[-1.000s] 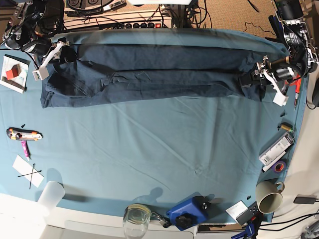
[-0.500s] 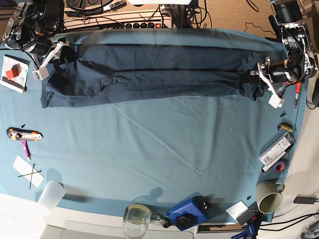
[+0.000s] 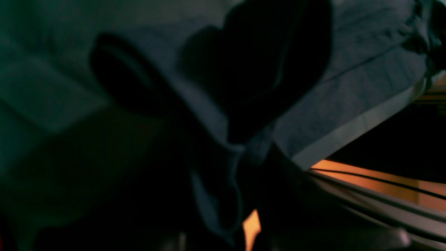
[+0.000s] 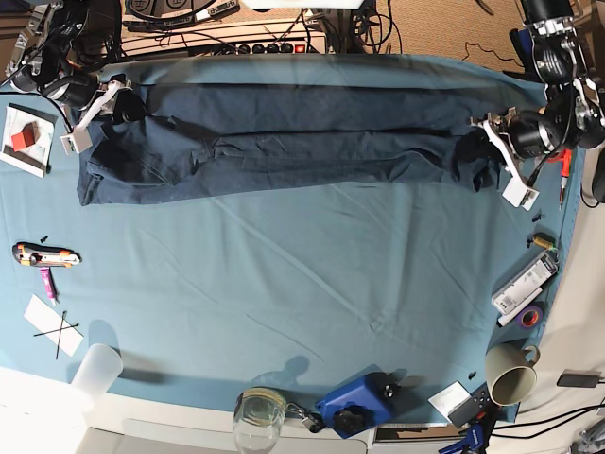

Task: Fold the T-shirt properly
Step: 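Lower the strip and open the left gripper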

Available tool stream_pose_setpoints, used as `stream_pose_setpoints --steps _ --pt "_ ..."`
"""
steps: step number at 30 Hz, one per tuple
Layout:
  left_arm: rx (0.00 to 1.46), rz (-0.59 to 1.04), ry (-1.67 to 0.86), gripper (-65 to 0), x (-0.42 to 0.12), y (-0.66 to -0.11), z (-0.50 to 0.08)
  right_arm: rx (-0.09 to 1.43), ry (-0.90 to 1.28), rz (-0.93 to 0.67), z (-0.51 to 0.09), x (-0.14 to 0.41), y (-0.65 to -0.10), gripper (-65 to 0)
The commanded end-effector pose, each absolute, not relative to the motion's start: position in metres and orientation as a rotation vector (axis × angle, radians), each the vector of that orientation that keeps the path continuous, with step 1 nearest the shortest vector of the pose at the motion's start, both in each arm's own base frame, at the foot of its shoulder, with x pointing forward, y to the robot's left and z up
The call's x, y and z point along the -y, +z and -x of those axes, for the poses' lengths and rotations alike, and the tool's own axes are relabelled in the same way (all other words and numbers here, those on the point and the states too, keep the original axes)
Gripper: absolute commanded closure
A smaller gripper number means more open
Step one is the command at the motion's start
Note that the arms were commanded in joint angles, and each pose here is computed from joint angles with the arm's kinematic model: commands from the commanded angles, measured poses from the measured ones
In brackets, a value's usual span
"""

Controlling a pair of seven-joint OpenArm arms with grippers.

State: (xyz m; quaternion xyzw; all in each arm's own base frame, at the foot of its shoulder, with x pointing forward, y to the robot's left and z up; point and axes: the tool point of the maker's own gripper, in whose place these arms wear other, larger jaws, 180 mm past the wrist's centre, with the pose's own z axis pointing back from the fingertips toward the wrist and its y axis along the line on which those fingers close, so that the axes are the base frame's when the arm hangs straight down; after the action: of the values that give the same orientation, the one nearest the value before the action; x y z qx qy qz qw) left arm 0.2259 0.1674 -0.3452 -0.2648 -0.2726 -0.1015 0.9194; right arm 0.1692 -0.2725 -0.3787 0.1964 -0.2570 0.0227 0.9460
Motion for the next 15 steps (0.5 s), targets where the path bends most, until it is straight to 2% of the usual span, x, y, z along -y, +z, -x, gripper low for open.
stream_pose_setpoints --steps 1,10,15 --pt "0.613 0.542 -0.238 0.0 -0.165 -0.331 -0.23 0.556 0.059 -0.389 -0.176 0.277 -0.37 -18.5" --pt "0.749 0.504 -0.374 0.0 -0.144 -0.289 -0.224 0.557 0.059 -0.389 -0.176 0.277 -0.37 -18.5" --pt "0.776 0.502 -0.389 0.0 -0.14 -0.282 -0.225 0.561 0.06 -0.388 -0.178 0.277 -0.369 -18.5"
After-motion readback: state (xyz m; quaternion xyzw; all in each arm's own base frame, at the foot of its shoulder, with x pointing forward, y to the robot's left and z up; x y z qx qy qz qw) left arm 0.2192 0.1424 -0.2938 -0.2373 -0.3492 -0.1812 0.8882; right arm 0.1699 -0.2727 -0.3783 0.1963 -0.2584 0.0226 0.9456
